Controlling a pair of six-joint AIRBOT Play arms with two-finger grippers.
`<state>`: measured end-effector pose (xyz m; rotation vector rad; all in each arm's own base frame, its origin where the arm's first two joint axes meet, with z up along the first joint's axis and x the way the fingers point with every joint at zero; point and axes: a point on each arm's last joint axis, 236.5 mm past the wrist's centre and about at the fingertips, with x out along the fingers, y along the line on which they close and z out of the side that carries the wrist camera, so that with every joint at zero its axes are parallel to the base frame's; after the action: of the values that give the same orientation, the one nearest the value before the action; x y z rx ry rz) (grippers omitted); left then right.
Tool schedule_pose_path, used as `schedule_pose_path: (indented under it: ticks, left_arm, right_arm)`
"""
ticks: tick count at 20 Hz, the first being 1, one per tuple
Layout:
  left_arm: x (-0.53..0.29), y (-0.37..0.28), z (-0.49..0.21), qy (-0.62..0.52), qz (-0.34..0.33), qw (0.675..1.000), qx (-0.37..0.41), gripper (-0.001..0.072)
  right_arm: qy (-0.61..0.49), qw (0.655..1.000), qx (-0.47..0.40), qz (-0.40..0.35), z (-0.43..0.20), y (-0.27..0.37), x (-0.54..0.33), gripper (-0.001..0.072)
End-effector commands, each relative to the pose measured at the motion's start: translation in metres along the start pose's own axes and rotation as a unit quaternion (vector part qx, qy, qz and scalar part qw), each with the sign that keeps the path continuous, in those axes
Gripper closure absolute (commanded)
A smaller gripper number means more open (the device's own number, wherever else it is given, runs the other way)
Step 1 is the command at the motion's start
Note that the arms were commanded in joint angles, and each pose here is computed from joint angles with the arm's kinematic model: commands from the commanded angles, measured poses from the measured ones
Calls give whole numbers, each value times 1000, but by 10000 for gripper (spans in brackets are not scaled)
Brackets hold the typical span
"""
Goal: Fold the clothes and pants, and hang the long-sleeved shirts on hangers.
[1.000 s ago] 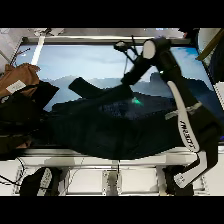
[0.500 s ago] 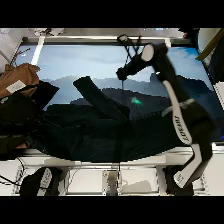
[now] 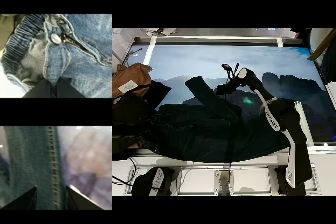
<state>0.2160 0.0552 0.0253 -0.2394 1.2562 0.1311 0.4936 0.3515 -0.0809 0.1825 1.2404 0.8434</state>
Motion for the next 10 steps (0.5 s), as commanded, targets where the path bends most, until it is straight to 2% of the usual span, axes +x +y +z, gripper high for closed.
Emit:
schedule_pose_path:
  ticks: [1, 6, 10]
  left_arm:
    - [0, 0, 0, 0, 0, 1000, 0, 683]
    - [0, 0, 0, 0, 0, 1000, -11, 683]
    - [0, 0, 0, -1, 0, 1000, -11, 683]
  right_arm:
    - [15, 999, 2, 37, -11, 16, 17, 321]
    - [15, 1000, -23, 7, -11, 13, 25, 322]
    - [-28, 999, -25, -11, 17, -4, 4, 322]
